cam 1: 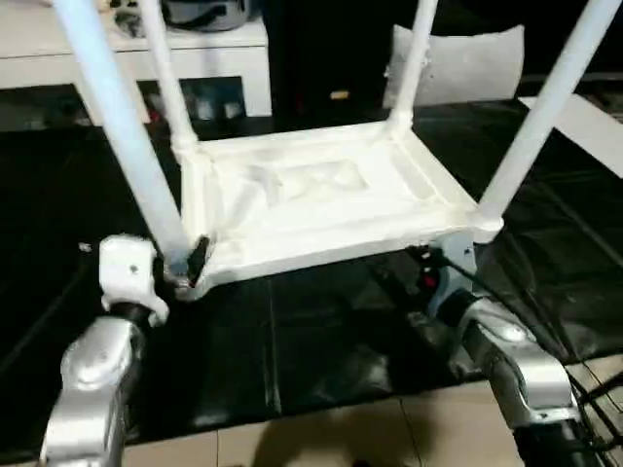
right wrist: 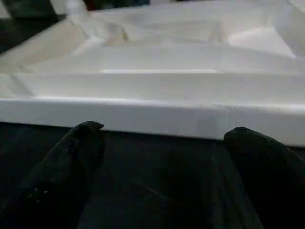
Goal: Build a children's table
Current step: Rotate table base
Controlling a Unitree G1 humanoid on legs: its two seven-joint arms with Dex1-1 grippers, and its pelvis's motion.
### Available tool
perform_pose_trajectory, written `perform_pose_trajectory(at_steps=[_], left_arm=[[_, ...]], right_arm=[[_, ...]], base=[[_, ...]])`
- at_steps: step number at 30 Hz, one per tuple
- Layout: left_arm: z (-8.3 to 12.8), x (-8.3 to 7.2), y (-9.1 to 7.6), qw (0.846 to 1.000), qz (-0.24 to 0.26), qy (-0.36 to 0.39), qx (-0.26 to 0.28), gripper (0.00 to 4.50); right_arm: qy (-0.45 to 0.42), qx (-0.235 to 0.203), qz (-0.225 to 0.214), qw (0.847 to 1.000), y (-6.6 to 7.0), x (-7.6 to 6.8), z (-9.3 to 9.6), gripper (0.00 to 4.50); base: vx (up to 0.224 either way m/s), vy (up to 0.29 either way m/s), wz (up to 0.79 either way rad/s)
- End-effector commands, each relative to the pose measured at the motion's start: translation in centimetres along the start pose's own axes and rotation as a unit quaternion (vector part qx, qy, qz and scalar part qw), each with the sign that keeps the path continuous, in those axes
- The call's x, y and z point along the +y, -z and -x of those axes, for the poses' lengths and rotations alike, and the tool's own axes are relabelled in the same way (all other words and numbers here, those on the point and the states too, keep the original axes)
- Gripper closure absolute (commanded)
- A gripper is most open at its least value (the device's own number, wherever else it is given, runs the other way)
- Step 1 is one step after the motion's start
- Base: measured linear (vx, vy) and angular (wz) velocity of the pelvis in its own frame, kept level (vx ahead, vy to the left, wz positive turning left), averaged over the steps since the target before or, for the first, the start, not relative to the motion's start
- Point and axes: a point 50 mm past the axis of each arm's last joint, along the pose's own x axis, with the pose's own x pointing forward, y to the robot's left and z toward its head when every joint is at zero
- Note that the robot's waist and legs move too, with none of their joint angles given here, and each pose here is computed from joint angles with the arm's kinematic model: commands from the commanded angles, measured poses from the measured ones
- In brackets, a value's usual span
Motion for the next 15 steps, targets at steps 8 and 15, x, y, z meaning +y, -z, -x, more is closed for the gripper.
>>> perform_pose_trajectory(at_steps=[8,15], left_arm=[[-3.1,-0.3,-1.4,0.983,0.047,0.175,-0.021,0.05],[-0.8,-1.7,-1.6,0.923,0.064,0.379,0.027,0.05]], right_arm=[[0.114,0.054,0.013,0.992,0.4,-3.9,-0.4,0.00],[0.118,0.061,0.020,0.991,0.7,-5.6,-1.4,0.00]], base=[[0.000,0.000,0.00],[0.000,0.000,0.00]])
